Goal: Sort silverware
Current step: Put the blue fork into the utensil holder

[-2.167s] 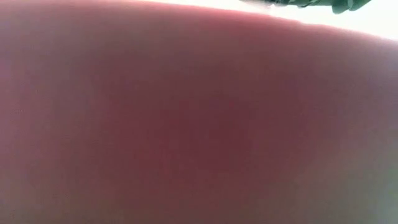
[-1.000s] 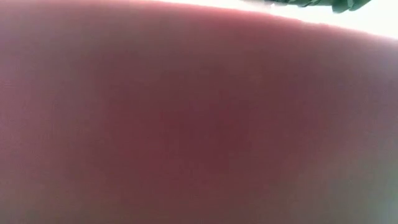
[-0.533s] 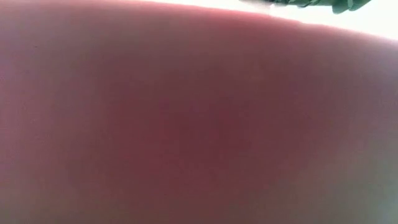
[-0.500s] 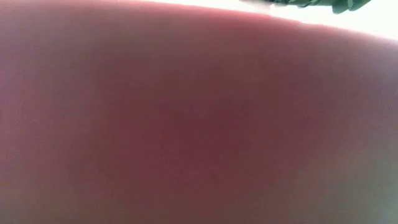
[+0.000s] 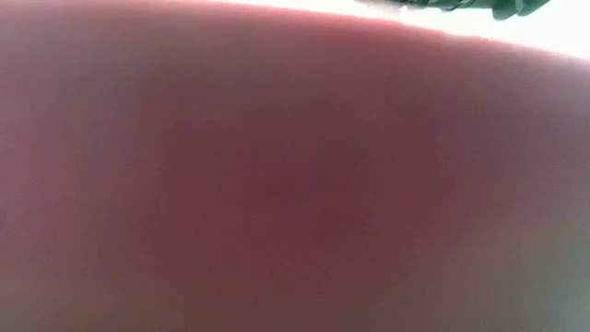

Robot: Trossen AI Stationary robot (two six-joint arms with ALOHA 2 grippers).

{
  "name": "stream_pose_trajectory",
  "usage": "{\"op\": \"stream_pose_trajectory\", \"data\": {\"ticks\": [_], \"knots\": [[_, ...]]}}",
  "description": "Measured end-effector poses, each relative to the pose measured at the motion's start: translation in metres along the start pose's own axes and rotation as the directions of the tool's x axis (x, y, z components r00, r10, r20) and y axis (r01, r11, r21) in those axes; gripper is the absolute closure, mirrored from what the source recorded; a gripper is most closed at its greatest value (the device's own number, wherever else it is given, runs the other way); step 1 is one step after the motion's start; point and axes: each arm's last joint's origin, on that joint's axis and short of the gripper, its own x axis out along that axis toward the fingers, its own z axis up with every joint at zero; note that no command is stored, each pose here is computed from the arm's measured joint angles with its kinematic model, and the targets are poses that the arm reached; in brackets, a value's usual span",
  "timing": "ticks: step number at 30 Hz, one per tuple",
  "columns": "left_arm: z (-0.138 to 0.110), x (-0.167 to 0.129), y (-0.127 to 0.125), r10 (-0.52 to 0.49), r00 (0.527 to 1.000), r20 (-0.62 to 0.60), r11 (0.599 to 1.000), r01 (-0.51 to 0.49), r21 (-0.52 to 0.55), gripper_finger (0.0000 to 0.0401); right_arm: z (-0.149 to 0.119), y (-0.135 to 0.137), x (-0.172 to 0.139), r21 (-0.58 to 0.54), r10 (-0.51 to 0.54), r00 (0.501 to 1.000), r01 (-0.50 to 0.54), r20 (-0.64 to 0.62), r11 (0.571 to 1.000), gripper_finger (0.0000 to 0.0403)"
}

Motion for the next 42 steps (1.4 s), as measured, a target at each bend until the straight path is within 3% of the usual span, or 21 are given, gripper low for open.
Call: {"op": "stream_pose_trajectory", "data": {"ticks": [3,15,22,33,42], "knots": [[0.0018,0.0017,-0.0032,-0.040,0.999,0.014,0.999,0.039,0.015,0.0338,0.0000,-0.0001,0.0000,0.000,0.000,1.000,0.000,0.000,1.000,0.0243],[0.0038,0.0071,0.0030,-0.013,1.000,0.018,0.995,0.015,-0.095,0.0338,-0.0001,0.0000,0.0000,0.000,0.000,1.000,0.000,-0.001,1.000,0.0243],[0.0020,0.0062,0.0018,-0.025,0.999,-0.029,0.995,0.022,-0.094,0.0338,0.0000,0.0000,0.0000,0.000,0.000,1.000,0.000,0.000,1.000,0.0243],[0.0035,0.0051,0.0026,0.001,0.999,0.046,0.985,0.007,-0.170,0.0338,-0.0003,0.0000,0.0000,-0.003,0.001,1.000,-0.001,-0.003,1.000,0.0243],[0.0030,0.0053,0.0029,0.002,0.999,0.034,0.979,0.005,-0.204,0.0338,-0.0008,0.0001,0.0001,-0.003,0.002,1.000,-0.002,-0.008,1.000,0.0243]]}}
